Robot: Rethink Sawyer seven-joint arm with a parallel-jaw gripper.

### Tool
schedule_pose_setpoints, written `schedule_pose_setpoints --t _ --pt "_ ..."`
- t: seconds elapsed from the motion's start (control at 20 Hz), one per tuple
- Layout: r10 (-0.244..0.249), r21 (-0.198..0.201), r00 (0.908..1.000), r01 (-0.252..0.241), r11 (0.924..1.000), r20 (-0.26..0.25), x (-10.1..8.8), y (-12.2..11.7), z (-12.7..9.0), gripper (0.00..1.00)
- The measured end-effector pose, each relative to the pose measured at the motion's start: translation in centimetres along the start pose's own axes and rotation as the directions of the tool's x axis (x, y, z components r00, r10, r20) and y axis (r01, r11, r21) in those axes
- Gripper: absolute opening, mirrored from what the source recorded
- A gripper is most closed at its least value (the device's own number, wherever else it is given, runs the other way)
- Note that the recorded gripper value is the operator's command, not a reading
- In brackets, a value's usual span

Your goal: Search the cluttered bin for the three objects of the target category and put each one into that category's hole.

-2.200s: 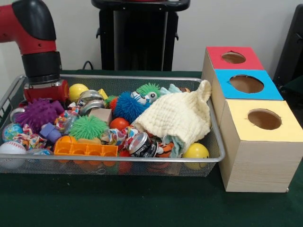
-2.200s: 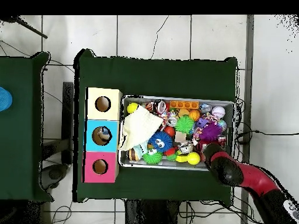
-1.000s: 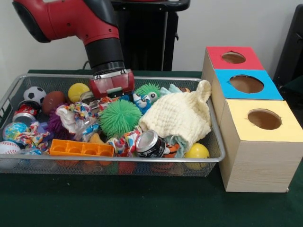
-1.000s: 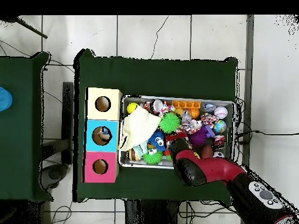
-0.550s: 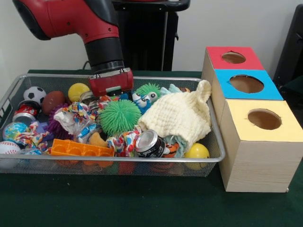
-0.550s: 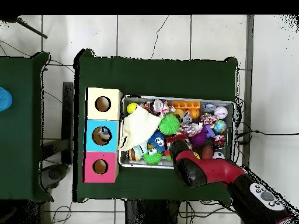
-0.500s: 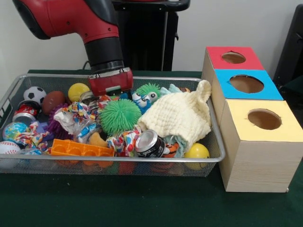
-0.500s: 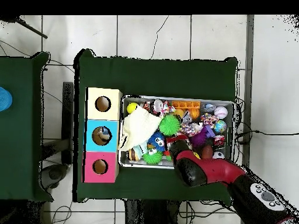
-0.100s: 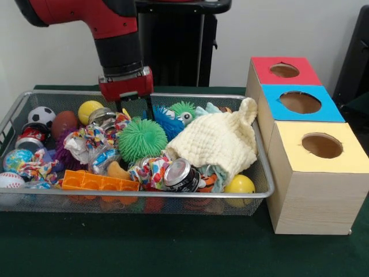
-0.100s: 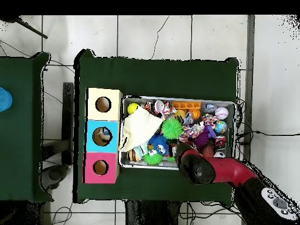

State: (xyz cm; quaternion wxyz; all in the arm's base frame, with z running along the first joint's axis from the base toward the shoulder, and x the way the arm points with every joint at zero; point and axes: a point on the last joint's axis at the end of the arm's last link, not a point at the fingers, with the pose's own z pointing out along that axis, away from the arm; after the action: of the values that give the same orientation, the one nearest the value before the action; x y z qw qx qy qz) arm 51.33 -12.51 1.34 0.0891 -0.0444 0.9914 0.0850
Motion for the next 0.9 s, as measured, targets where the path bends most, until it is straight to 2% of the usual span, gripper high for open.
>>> schedule_pose_setpoints --t 0.15,0.3,0.5,0.9 --pt "0.035 0.006 0.9971 -0.034 0.9994 -0.067 -0.3 -0.3 -2.2 1.0" --pt "0.061 0.019 0.9927 -0.059 0.9981 -0.104 -0.9 -0.7 -4.0 1.0" --pt "0.088 0.034 0.9905 -0.085 0.9958 -0.105 -2.0 -1.3 -5.9 1.0" --pt "0.094 0.027 0.9929 -0.092 0.9954 -0.073 -2.9 -2.0 -6.7 1.0"
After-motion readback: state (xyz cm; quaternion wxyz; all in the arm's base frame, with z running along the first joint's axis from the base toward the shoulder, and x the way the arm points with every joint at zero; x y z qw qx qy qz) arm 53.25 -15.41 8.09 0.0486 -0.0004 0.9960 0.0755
